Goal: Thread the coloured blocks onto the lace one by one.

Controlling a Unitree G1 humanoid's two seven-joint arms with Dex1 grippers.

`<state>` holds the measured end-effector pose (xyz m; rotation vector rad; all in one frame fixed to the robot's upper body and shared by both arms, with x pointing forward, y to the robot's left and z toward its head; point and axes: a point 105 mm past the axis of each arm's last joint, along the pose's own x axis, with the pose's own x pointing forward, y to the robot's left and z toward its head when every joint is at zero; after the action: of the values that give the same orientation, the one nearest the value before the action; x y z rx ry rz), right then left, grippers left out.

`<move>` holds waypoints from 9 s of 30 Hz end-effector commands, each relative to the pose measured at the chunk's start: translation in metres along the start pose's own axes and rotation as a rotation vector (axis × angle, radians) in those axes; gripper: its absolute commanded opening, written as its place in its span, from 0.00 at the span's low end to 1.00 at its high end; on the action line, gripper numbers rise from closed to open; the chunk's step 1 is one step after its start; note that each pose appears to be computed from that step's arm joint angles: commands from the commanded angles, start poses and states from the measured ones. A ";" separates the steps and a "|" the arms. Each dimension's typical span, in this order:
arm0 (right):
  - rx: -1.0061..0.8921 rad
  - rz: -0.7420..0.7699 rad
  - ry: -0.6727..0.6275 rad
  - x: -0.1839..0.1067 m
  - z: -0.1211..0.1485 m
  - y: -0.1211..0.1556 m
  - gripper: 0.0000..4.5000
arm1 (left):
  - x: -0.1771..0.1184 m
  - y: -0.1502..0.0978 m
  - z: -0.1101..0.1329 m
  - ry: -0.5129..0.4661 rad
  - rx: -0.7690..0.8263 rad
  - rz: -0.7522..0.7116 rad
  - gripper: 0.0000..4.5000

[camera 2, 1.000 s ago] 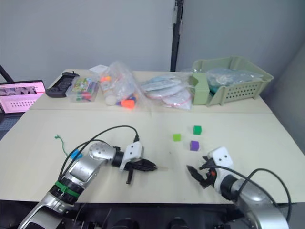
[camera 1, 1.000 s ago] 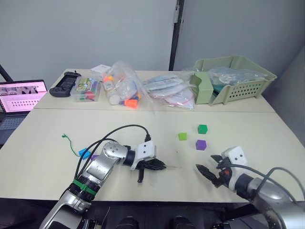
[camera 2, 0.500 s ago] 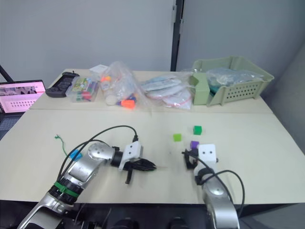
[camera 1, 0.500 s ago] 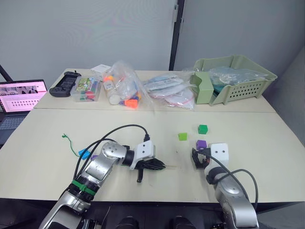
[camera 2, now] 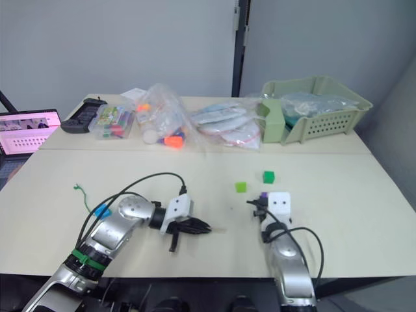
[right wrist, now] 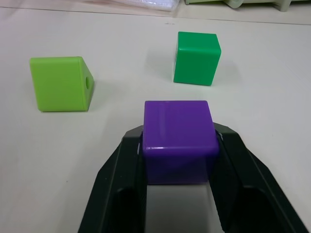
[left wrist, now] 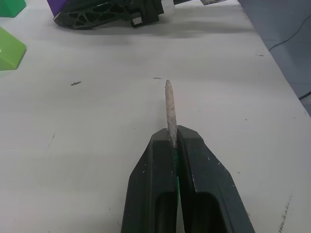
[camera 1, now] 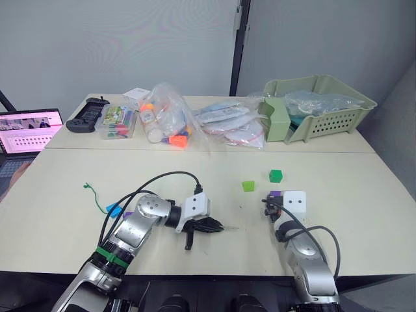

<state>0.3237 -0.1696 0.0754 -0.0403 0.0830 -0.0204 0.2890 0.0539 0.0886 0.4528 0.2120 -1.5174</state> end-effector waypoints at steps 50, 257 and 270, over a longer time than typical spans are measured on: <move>-0.557 1.314 0.154 -0.057 0.035 0.035 1.00 | -0.028 -0.005 0.010 0.003 0.012 0.075 0.00; -0.528 1.261 0.208 -0.057 0.005 0.053 0.26 | 0.017 0.002 0.019 0.057 0.030 0.040 0.41; -0.533 1.258 0.211 -0.057 0.005 0.052 0.26 | 0.019 -0.003 0.008 0.048 0.003 0.031 0.51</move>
<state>0.2704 -0.1158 0.0836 -0.5079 0.3039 1.2582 0.2848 0.0362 0.0806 0.4929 0.2815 -1.4756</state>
